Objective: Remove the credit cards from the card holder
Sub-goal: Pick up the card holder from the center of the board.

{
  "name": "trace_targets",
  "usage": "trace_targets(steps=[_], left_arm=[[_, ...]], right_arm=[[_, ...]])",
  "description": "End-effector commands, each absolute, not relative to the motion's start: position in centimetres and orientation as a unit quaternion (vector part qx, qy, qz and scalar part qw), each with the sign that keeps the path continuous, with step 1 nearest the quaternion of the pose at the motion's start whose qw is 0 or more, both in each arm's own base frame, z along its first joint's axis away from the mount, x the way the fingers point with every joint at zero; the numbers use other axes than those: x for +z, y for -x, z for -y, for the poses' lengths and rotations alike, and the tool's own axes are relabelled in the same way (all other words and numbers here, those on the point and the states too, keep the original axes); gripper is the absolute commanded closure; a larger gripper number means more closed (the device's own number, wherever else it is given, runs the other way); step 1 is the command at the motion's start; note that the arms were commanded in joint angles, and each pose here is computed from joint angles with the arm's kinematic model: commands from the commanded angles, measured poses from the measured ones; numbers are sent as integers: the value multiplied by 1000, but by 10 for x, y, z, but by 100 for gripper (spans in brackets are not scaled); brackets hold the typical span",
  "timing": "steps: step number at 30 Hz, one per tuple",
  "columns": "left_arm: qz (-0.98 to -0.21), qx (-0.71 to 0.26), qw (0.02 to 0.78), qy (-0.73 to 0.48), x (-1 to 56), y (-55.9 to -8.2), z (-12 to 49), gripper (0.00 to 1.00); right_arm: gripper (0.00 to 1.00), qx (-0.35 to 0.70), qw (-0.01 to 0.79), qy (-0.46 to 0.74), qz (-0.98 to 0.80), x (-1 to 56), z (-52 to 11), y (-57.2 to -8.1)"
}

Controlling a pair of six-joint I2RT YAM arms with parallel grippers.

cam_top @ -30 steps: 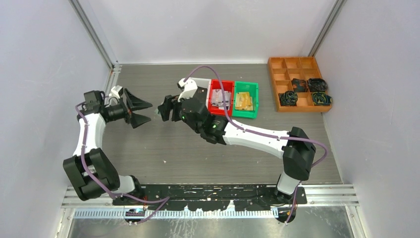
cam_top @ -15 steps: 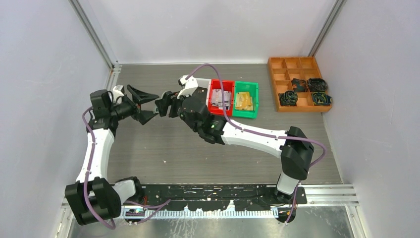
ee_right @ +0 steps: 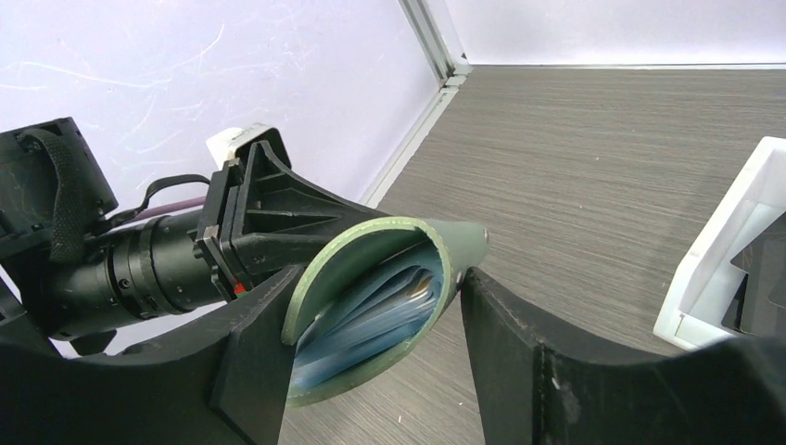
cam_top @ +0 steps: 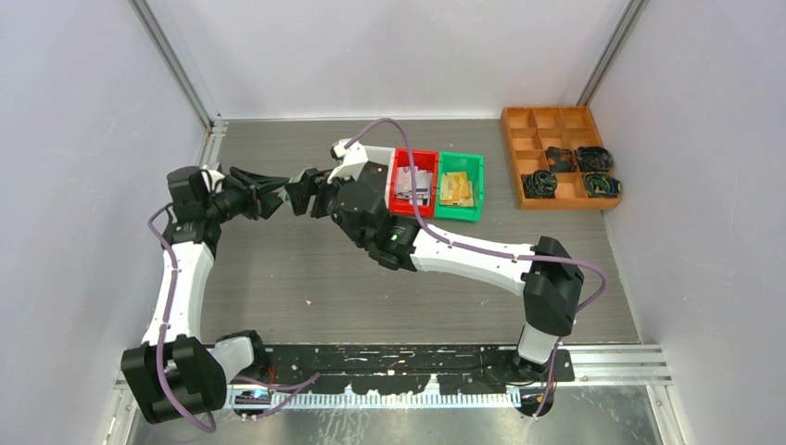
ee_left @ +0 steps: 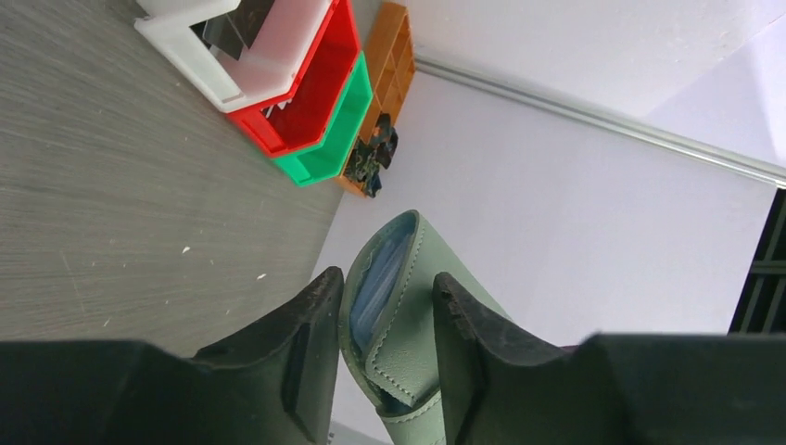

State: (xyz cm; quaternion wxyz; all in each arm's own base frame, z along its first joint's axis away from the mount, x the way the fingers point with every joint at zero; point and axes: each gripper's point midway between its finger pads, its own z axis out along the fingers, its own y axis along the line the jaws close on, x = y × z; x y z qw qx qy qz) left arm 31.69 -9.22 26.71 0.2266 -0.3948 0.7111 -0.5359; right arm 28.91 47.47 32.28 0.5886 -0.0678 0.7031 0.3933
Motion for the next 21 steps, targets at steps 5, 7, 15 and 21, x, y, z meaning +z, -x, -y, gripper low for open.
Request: trace_targets(steps=[5,7,15,21], left_arm=[[-698,-558,299,333,328,-330,92,84],[-704,-551,304,328,330,-332,90,92],[-725,-530,364,245,348,-337,82,100],[-740,-544,389,67,368,-321,98,100]], right_arm=[[32,423,578,88,-693,331,-487,-272],[28,420,569,97,-701,321,-485,-268],[2,436,517,145,-722,305,-477,-244],[0,571,378,194,-703,328,-452,-214]])
